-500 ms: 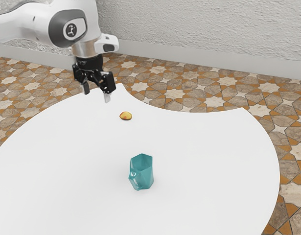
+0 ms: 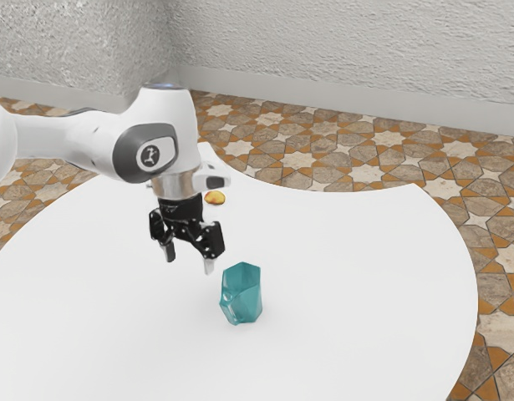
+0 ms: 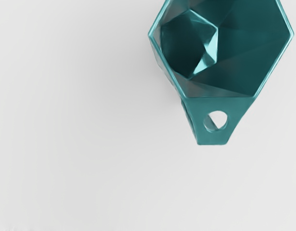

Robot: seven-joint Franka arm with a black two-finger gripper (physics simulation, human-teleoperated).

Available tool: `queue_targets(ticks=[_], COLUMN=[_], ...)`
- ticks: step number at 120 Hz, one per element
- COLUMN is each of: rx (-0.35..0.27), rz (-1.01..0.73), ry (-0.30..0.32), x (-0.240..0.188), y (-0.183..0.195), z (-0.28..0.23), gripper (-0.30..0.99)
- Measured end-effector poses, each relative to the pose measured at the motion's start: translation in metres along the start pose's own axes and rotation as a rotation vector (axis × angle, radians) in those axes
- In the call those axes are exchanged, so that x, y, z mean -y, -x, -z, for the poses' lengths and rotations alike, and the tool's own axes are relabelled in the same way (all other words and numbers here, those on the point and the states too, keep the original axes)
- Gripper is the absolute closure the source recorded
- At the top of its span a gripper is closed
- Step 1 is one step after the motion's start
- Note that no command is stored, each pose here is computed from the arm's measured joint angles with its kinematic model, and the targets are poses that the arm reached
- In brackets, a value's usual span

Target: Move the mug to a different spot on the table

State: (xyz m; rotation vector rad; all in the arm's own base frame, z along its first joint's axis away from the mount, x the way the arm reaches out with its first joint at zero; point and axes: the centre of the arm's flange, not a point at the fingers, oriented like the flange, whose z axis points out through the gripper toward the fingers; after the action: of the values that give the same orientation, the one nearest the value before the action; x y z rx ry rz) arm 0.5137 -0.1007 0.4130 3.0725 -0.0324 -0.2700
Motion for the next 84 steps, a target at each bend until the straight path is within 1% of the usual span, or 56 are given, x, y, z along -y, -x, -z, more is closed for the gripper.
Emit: queue_targets(ticks=[23, 46, 53, 62, 84], rx=[-0.004, -0.033, -0.047, -0.06, -0.118], rz=[-0.042, -0.069, -0.068, -0.059, -0.07], ry=[-0.05, -0.074, -0.071, -0.059, -0.037], x=[-0.027, -0.056, -0.058, -0.05, -0.037], y=[0.007, -0.006, -0.011, -0.012, -0.012], z=[-0.027, -0.062, -0.072, -0.088, -0.106], gripper=[0.0, 0.0, 0.0, 0.0, 0.0])
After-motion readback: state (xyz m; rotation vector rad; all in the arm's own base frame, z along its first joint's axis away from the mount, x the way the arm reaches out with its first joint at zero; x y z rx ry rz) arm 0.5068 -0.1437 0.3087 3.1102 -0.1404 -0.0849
